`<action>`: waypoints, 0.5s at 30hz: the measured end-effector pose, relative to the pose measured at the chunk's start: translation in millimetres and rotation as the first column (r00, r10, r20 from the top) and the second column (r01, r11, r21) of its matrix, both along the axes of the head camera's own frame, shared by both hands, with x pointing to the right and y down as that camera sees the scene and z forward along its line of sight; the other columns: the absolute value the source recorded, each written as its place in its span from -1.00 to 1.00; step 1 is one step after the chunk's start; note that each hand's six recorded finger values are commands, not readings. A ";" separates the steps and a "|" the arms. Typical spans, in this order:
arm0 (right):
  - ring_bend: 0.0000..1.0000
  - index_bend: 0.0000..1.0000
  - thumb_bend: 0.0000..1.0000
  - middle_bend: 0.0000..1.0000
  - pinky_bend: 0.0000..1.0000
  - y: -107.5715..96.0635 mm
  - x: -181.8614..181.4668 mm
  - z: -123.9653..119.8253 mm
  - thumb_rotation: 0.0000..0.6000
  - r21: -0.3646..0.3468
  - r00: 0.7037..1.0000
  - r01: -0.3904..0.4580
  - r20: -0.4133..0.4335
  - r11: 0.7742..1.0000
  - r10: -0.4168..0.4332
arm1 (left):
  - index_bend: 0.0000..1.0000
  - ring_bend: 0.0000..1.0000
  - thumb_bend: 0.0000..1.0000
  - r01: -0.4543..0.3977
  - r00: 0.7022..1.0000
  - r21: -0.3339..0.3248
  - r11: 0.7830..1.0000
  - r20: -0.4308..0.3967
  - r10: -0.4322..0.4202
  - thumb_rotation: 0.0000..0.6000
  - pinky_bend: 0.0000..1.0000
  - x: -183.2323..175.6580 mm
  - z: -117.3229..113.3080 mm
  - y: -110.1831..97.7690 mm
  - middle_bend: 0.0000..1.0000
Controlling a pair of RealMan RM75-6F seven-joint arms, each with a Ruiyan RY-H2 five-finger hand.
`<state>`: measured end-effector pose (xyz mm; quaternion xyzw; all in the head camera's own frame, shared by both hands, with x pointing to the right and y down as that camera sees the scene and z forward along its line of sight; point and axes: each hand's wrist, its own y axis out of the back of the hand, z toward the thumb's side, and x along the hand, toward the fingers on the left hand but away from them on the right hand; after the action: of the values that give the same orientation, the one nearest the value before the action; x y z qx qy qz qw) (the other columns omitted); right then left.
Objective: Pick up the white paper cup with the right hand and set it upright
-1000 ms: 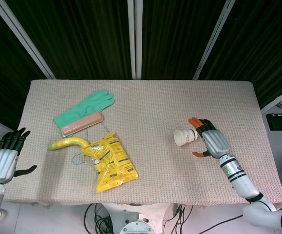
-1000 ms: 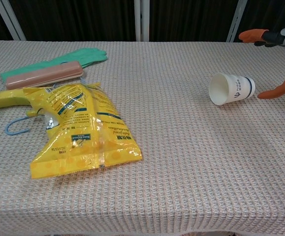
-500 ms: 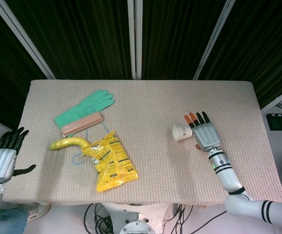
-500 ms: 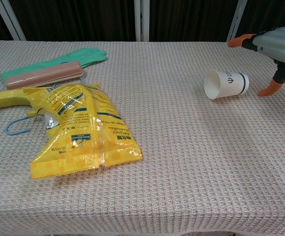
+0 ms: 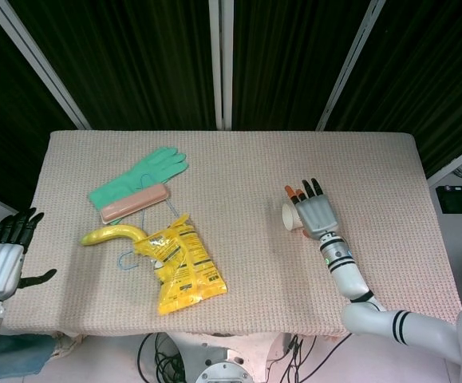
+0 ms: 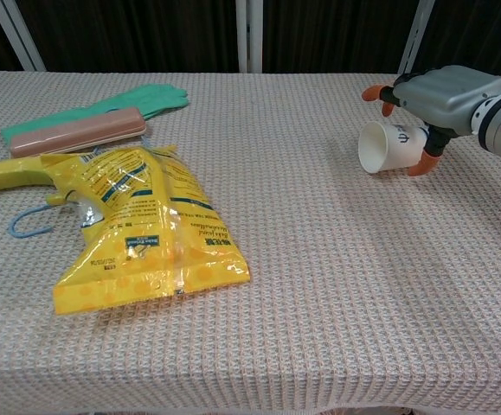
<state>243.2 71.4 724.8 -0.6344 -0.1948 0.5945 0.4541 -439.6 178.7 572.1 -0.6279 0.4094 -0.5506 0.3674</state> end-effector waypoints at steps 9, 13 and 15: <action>-0.98 -0.35 -0.90 -0.28 -1.00 0.8 -7.8 2.2 1.00 0.039 0.999 0.014 0.032 0.999 -0.015 | -0.96 -1.00 -0.88 -0.001 1.000 -0.004 1.000 0.006 0.001 1.00 -1.00 -0.3 1.8 0.0 -1.00; -0.94 -0.25 -0.87 -0.23 -1.00 1.2 -9.2 3.1 1.00 0.045 0.999 0.009 0.050 0.999 -0.011 | -0.96 -1.00 -0.88 -0.003 1.000 -0.005 1.000 0.009 0.003 1.00 -1.00 -0.2 2.3 0.1 -1.00; -0.91 -0.19 -0.85 -0.19 -1.00 0.5 -10.4 2.7 1.00 0.053 0.998 0.013 0.060 0.998 -0.016 | -0.96 -1.00 -0.88 -0.005 1.000 -0.007 1.000 0.011 0.005 1.00 -1.00 0.3 3.0 0.2 -1.00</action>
<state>232.8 71.9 727.5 -0.6412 -0.2196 0.5664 0.4688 -439.3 179.0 575.1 -0.6273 0.4040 -0.5544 0.3686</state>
